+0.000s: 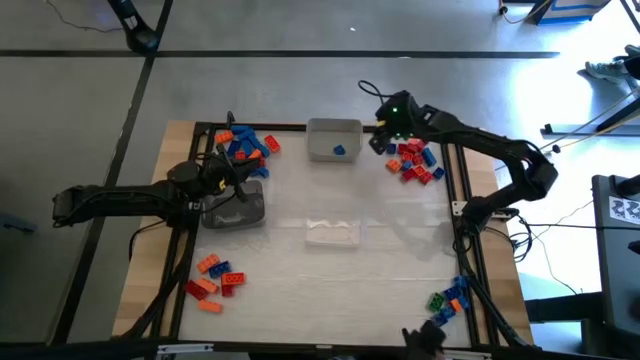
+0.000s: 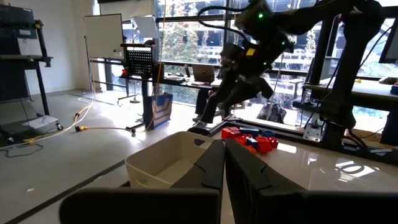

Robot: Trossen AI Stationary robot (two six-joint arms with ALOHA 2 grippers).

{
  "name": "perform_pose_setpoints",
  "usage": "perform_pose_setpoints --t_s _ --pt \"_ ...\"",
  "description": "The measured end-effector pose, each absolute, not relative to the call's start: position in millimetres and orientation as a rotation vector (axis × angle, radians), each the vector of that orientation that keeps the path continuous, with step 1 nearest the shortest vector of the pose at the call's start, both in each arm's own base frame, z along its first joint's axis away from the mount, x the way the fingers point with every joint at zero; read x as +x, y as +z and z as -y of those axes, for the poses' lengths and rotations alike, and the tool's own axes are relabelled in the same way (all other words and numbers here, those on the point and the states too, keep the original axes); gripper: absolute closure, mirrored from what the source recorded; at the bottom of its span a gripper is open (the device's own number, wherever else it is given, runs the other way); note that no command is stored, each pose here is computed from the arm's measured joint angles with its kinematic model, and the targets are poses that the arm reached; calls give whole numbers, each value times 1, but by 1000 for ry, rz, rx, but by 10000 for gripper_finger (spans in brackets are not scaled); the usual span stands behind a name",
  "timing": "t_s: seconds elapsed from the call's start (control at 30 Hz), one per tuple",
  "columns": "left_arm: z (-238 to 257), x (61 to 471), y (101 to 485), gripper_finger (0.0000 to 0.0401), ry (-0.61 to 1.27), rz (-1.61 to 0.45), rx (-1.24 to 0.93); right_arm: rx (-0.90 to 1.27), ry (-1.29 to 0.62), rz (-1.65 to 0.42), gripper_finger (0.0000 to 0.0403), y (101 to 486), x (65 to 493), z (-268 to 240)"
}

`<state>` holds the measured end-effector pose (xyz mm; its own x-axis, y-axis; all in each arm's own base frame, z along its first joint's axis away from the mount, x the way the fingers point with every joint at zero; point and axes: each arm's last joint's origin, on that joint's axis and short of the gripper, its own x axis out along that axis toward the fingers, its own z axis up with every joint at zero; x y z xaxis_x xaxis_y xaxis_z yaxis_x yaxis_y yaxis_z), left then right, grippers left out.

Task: Sort blocks by size
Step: Put the small blue game piece into the gray bin

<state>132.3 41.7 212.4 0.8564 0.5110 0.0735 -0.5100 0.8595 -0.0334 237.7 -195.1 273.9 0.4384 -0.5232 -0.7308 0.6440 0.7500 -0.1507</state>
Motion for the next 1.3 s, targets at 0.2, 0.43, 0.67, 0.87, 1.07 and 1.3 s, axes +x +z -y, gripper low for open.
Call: perform_pose_setpoints --t_s 0.2,0.43,0.67,0.87,1.07,1.3 --pt "-42 132 212 397 537 79 -7 166 -756 -995 155 263 228 195" --pt "-42 132 212 397 537 77 2 182 -693 -1131 155 239 218 217" --pt "-42 132 212 397 537 77 2 187 -487 -1187 155 216 216 230" --pt "-42 132 212 397 537 77 2 110 -402 -1260 155 197 222 236" --pt "-42 132 212 397 537 75 10 91 -410 -1348 155 175 225 243" --pt "-42 132 213 397 538 75 11 83 -423 -1430 155 153 227 248"
